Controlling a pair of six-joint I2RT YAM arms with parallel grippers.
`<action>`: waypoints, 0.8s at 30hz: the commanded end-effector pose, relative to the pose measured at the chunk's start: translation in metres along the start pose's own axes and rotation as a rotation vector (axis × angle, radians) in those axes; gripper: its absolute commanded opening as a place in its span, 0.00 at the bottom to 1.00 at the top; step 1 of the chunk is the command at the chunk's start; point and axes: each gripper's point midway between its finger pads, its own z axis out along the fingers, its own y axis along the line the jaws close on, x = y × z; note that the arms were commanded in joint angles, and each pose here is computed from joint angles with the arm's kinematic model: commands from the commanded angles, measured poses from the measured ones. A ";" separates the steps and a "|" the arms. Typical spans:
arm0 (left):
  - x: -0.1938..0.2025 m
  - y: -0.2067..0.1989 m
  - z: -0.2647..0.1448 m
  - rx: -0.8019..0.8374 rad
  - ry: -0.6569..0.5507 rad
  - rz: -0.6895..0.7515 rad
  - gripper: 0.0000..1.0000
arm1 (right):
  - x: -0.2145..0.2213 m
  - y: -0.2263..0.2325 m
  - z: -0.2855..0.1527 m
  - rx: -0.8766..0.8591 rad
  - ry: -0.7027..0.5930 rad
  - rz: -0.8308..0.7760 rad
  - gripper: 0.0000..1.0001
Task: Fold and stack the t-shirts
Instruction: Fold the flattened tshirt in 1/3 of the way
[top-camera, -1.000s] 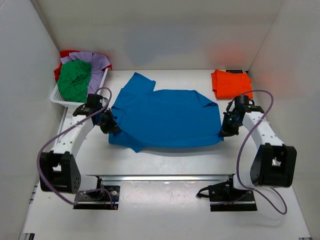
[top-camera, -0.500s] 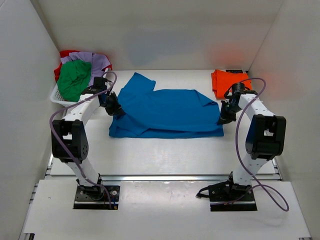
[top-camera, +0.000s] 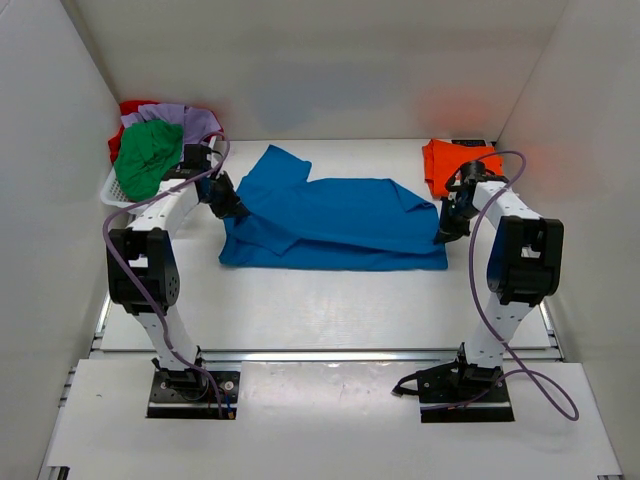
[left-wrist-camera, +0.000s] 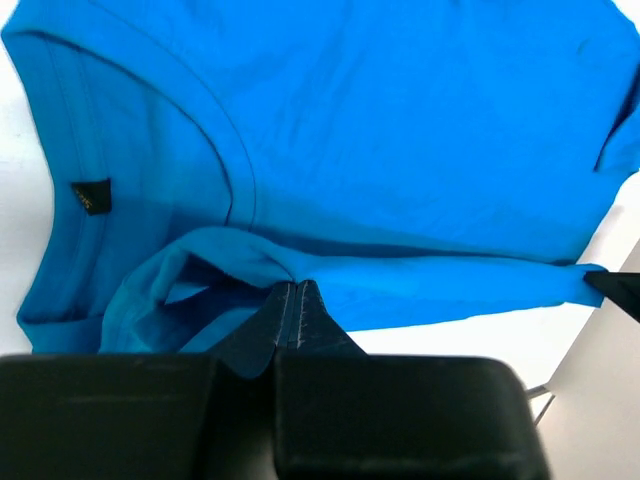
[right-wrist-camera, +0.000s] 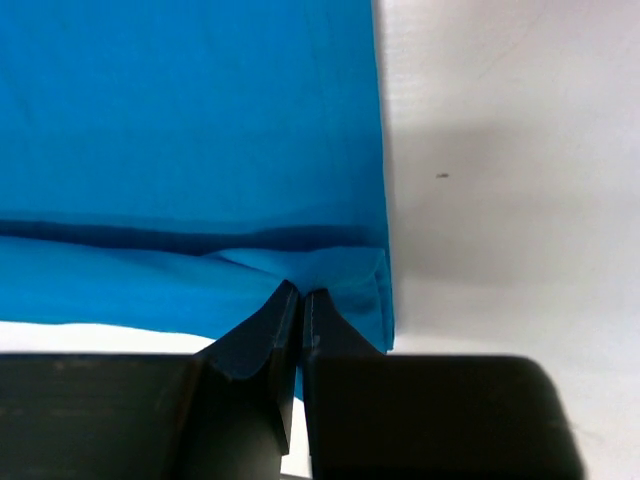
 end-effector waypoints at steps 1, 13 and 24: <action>-0.020 -0.014 -0.012 0.052 -0.068 0.013 0.00 | -0.021 -0.008 -0.005 0.028 -0.076 -0.016 0.00; -0.019 -0.002 -0.006 0.039 -0.087 -0.030 0.56 | -0.037 -0.009 -0.020 0.108 -0.172 -0.078 0.49; -0.032 -0.022 -0.008 0.087 -0.111 -0.022 0.61 | -0.092 0.019 -0.031 0.090 -0.313 -0.115 0.49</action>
